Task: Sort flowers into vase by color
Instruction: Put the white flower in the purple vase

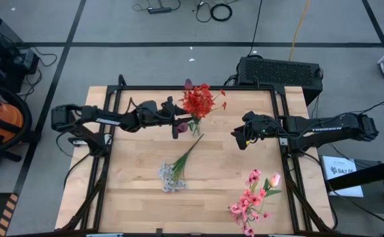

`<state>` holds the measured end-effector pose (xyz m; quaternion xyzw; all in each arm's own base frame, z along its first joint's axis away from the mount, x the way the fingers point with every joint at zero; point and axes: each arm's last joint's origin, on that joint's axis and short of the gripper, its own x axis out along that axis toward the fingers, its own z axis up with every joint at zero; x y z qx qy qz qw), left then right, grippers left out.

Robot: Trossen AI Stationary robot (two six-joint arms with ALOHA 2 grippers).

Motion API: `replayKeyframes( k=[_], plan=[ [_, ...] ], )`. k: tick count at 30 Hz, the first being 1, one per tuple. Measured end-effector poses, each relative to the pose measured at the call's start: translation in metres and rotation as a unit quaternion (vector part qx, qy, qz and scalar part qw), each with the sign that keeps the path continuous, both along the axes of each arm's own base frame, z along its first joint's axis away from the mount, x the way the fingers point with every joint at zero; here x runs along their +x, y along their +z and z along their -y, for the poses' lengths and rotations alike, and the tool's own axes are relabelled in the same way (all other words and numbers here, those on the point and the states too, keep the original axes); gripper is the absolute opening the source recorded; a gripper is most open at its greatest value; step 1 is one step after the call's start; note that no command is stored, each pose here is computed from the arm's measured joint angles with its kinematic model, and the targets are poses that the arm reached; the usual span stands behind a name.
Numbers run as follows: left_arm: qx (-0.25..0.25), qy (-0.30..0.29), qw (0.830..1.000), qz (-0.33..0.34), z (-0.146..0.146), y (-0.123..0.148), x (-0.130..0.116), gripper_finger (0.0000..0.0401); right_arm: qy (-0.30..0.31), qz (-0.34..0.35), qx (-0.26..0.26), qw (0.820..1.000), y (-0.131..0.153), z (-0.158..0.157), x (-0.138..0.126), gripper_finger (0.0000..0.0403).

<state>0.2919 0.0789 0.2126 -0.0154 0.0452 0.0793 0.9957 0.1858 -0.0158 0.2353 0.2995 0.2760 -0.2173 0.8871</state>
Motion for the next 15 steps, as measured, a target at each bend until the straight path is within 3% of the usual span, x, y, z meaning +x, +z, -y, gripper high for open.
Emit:
replayKeyframes(
  k=[15],
  plan=[
    [-0.015,0.073,0.993,-0.096,0.007,0.028,-0.042,0.0148,-0.001,0.000,-0.002,1.000,0.000,0.000,0.000,0.0128]
  ],
)
